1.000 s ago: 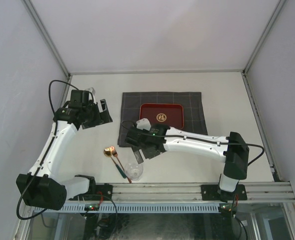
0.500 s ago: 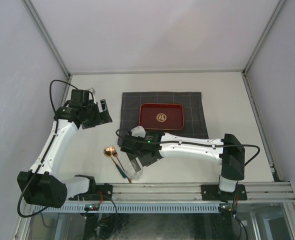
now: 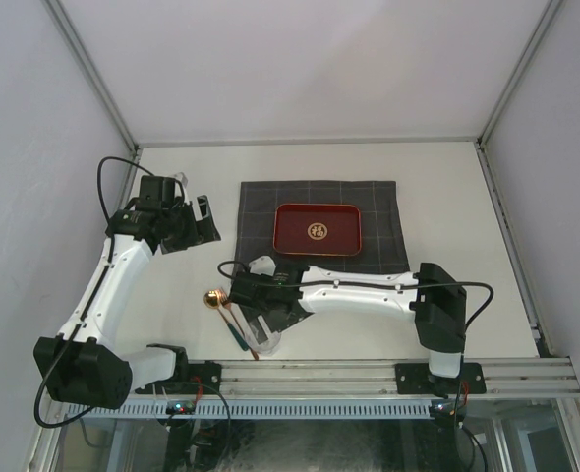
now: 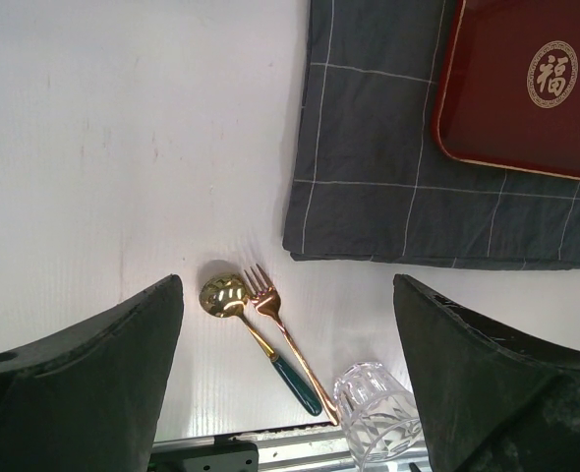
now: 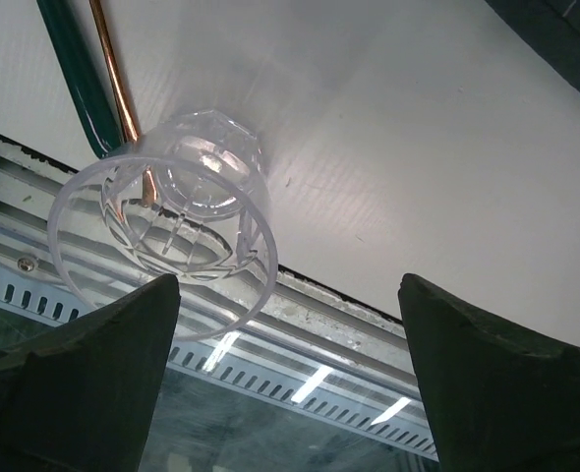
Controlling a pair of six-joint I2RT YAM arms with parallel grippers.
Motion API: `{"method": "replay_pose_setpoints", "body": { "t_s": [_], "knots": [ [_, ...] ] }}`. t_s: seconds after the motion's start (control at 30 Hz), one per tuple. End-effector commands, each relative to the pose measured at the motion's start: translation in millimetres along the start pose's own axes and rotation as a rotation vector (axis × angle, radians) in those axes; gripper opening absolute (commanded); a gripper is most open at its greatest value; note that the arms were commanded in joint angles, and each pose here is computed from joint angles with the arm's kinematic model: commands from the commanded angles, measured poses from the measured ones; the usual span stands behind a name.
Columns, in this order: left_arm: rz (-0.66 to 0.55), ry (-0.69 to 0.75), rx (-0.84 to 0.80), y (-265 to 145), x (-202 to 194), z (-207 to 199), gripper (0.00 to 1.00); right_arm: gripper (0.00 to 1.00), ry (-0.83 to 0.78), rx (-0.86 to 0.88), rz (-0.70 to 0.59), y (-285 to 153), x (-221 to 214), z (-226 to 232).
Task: Set the dinner table for one person
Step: Pick up the cup at the center of the board.
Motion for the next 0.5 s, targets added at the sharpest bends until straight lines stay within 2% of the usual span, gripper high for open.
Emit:
{"method": "replay_pose_setpoints", "body": {
  "t_s": [0.0,0.13,0.47],
  "knots": [
    [-0.038,0.019,-0.022,-5,6,-2,0.91,0.92,0.001,0.035,-0.011,4,4,7],
    [-0.034,0.019,-0.024,-5,5,-2,0.91,0.89,0.002,0.041,0.004,13,3,8],
    [-0.028,0.020,-0.022,-3,3,-1,0.91,0.69,0.002,0.039,0.029,23,5,7]
  ]
}}
Point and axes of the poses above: each gripper's point midway between its finger pads, its own y axis out along the fingers, its own z axis along the line the jaws close on, x = y × z, the point moved 4 cm from there along -y, back along the fingers, and after that the axes turned 1 degree about y, right-handed, at the moved point
